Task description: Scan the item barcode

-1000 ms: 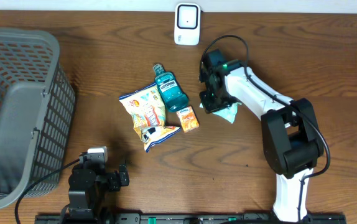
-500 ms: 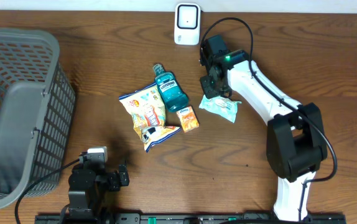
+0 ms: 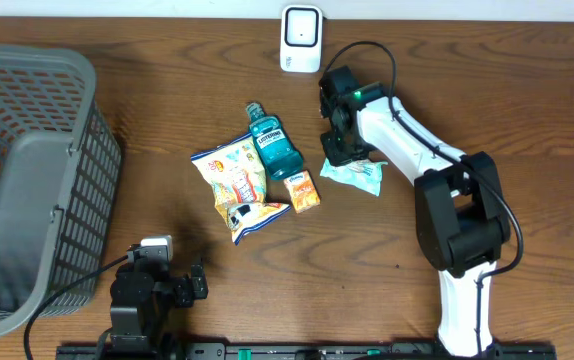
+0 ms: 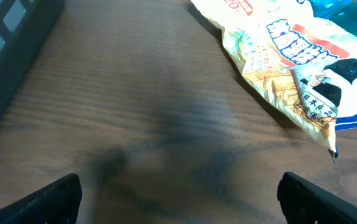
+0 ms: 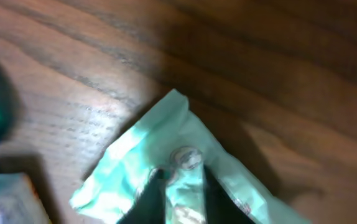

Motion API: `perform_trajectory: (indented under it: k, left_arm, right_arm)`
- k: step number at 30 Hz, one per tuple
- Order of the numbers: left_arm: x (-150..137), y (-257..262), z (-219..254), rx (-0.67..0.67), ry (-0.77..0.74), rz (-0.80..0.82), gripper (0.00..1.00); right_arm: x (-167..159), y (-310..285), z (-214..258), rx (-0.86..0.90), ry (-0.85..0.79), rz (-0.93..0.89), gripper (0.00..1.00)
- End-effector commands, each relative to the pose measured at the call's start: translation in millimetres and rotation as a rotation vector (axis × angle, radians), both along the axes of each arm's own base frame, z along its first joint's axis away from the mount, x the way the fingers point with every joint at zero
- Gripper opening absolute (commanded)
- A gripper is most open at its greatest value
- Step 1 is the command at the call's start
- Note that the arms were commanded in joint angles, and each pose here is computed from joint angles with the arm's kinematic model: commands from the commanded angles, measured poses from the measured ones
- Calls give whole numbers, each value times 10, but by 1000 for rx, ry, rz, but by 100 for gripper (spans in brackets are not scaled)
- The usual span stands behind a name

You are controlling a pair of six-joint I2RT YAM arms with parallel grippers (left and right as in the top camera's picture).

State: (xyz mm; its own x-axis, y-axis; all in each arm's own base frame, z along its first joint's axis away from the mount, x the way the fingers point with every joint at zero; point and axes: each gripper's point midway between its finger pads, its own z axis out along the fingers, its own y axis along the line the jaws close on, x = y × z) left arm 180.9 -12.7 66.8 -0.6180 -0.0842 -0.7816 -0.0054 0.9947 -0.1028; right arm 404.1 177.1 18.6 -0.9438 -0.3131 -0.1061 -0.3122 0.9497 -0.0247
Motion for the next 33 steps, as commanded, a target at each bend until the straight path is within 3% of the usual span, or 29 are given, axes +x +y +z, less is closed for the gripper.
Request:
perform_trajectory:
  k: [1, 5, 7, 8, 9, 16, 24, 29, 32, 33]
  left_arm:
    - [-36, 18, -59, 17, 24, 0, 98]
    - [-36, 18, -59, 17, 24, 0, 98]
    - [-36, 18, -59, 17, 24, 0, 98]
    - [-36, 18, -59, 17, 24, 0, 98]
    - [-36, 18, -59, 17, 24, 0, 98]
    - [-36, 18, -59, 17, 24, 0, 98]
    - [-36, 18, -59, 17, 24, 0, 98]
    - [-36, 18, -59, 17, 24, 0, 98]
    - [-36, 18, -59, 17, 24, 0, 98]
    - [-36, 18, -59, 17, 24, 0, 98]
  right_arm:
    - [210, 105, 318, 37, -56, -9, 26]
    - [270, 106, 866, 26, -130, 73, 37]
    - [184, 80, 918, -11, -118, 157, 62]
    - [130, 34, 909, -50, -101, 190, 85]
    - [82, -24, 891, -88, -83, 210, 99]
    - [-260, -467, 502, -370, 32, 256, 99]
    - [-501, -452, 25, -422, 63, 355, 99]
    - [-486, -528, -156, -497, 5, 364, 96]
    - [-512, -612, -295, -515, -2, 379, 82]
    - [-535, -652, -350, -515, 1, 372, 65]
